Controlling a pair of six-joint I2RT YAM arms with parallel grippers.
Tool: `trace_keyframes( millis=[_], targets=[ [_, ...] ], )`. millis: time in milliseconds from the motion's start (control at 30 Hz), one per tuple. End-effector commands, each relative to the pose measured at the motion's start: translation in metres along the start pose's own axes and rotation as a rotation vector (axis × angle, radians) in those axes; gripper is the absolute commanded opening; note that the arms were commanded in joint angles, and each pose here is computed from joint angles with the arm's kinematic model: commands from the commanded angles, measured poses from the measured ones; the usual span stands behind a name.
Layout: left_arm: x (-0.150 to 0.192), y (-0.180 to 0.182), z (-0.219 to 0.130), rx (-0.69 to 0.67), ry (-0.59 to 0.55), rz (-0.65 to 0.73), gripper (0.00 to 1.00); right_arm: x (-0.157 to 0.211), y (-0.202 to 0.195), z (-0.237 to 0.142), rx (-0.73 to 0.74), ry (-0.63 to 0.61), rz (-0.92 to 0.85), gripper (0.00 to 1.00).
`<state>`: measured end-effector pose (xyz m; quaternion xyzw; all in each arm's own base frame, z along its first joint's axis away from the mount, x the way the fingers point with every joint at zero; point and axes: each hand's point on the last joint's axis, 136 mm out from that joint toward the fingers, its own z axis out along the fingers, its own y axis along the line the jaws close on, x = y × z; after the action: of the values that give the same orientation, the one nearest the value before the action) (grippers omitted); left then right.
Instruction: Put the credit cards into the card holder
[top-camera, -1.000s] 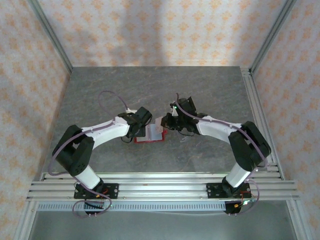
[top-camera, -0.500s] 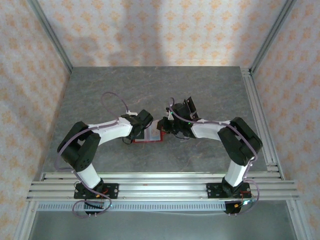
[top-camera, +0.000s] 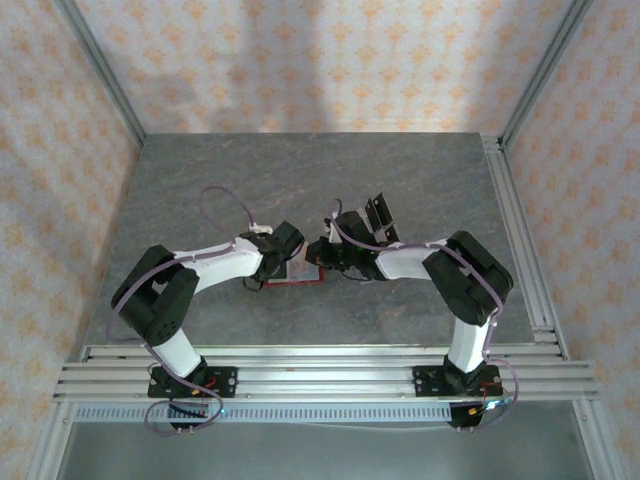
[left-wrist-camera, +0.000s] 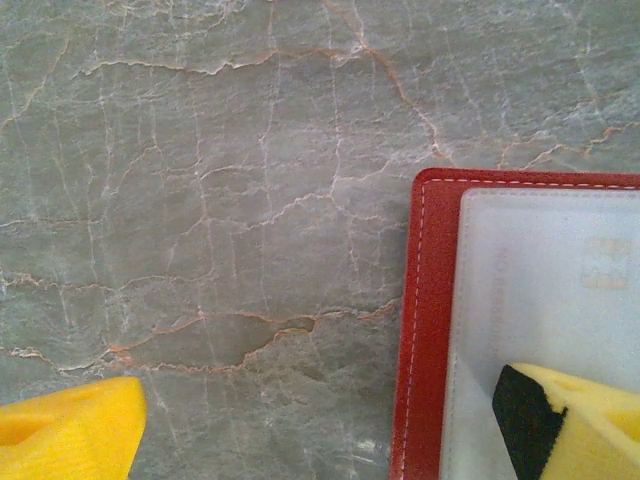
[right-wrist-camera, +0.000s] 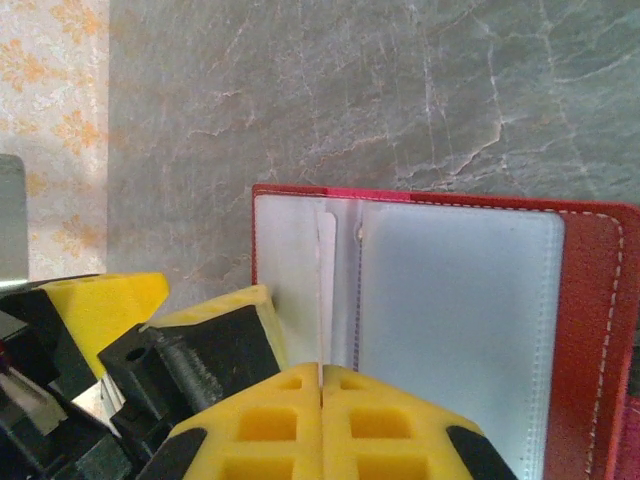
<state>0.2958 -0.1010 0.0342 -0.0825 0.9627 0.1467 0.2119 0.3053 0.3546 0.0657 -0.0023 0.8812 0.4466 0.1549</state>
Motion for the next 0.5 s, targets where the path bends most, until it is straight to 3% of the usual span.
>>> trace_keyframes(
  millis=[0, 467],
  targets=[
    [0.024, 0.021, 0.008, -0.074, 0.064, 0.039, 0.92, 0.0, 0.001, 0.006, -0.033, -0.006, 0.001, 0.0],
    [0.026, 0.018, 0.011, -0.071, 0.071, 0.041, 0.92, 0.005, -0.013, 0.018, -0.026, 0.007, 0.029, 0.0]
  ],
)
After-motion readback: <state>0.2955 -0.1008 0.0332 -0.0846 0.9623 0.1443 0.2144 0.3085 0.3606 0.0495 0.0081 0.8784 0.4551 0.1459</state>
